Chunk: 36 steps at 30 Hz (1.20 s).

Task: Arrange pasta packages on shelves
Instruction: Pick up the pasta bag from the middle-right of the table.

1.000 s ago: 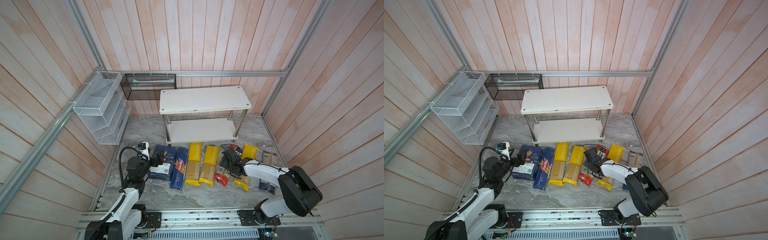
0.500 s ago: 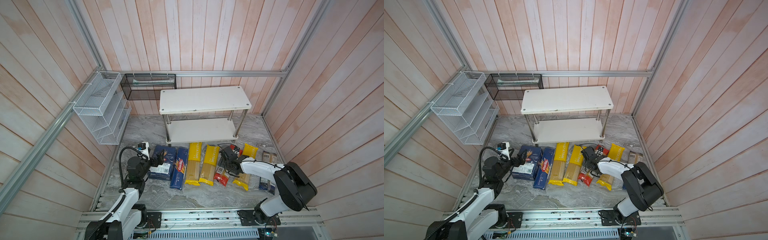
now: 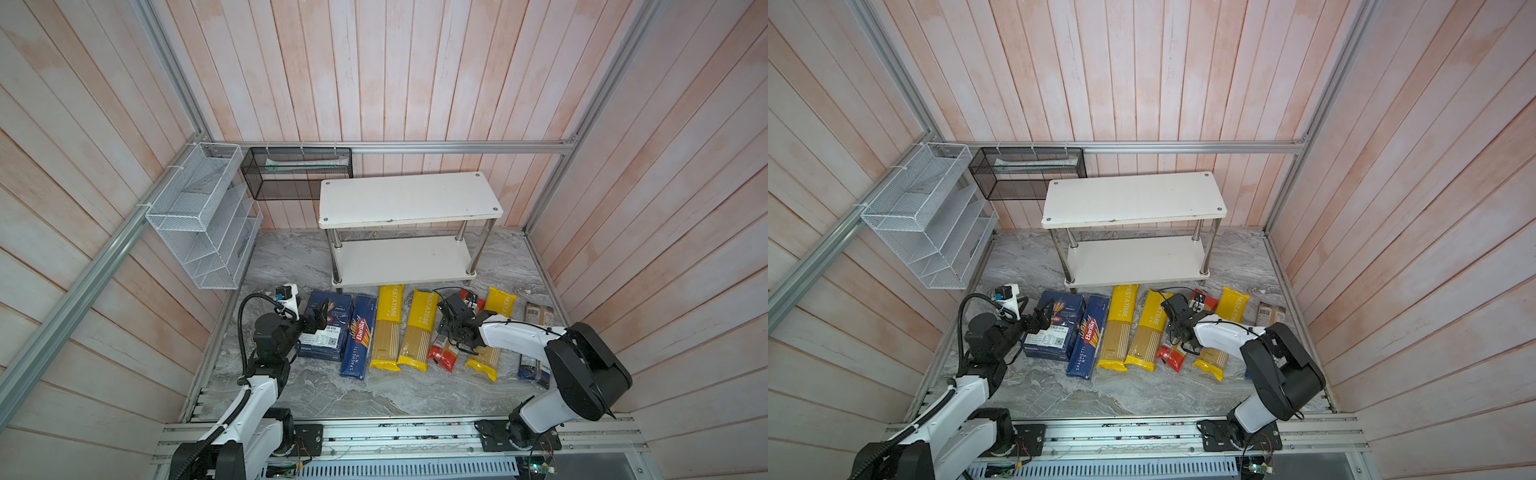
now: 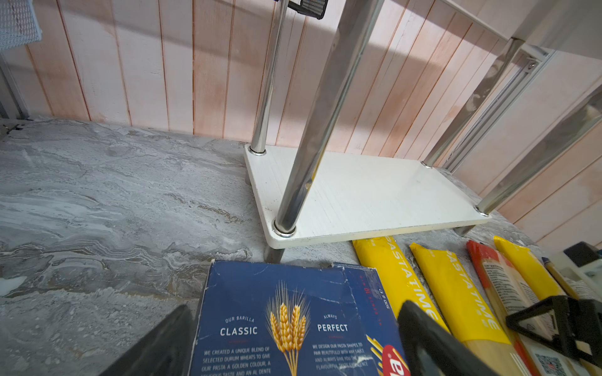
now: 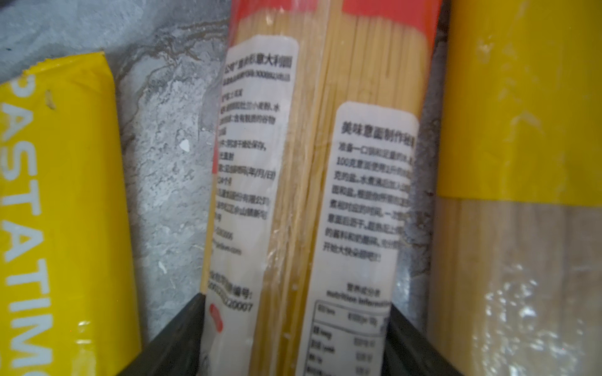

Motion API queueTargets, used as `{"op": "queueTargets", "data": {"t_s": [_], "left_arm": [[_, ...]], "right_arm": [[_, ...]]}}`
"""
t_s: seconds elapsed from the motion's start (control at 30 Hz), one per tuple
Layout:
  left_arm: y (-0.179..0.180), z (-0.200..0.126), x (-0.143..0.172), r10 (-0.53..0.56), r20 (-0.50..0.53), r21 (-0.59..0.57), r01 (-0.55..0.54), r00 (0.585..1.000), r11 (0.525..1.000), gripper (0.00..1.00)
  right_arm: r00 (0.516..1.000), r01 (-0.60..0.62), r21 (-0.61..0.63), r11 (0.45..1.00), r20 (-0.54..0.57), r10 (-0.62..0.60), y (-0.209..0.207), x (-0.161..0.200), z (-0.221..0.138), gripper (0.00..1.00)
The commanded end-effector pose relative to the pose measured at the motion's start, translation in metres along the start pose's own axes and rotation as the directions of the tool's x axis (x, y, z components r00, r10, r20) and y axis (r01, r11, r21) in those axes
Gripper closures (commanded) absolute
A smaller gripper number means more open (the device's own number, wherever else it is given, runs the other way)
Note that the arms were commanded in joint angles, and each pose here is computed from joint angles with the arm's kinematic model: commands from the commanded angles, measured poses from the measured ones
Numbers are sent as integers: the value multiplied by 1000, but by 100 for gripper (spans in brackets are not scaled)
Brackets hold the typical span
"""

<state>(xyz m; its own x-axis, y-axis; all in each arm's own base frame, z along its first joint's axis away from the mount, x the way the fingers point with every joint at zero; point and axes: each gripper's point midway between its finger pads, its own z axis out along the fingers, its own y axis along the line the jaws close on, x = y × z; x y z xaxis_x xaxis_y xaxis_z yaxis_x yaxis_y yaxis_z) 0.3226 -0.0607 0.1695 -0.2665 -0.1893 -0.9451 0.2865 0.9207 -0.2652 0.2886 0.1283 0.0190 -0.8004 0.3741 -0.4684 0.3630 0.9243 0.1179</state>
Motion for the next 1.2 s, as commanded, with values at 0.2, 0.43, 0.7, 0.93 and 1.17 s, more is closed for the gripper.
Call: {"op": "queueTargets", "data": {"t_s": [0.2,0.43,0.7,0.93,1.17], "left_arm": [[-6,1,-15,26,32,21,-27,999,999,0],[-6,1,-15,26,32,22,-27,999,999,0],[-6,2,-14,25,29,23,-26,999,999,0],[-6,1,-14,25,31,21,-26,999,999,0],[-6,1,-15,25,32,22,-26,999,999,0]], "right_arm": [[973,71,90,993,-224,-49,-47,66,7,42],[975,104,97,990,-208,-82,-56,62,-5,39],[990,22,-20,1000,-140,-25,-38,51,-11,21],[985,53,13,998,-165,-51,-33,52,0,19],[980,76,47,996,-187,-66,-28,51,8,17]]}}
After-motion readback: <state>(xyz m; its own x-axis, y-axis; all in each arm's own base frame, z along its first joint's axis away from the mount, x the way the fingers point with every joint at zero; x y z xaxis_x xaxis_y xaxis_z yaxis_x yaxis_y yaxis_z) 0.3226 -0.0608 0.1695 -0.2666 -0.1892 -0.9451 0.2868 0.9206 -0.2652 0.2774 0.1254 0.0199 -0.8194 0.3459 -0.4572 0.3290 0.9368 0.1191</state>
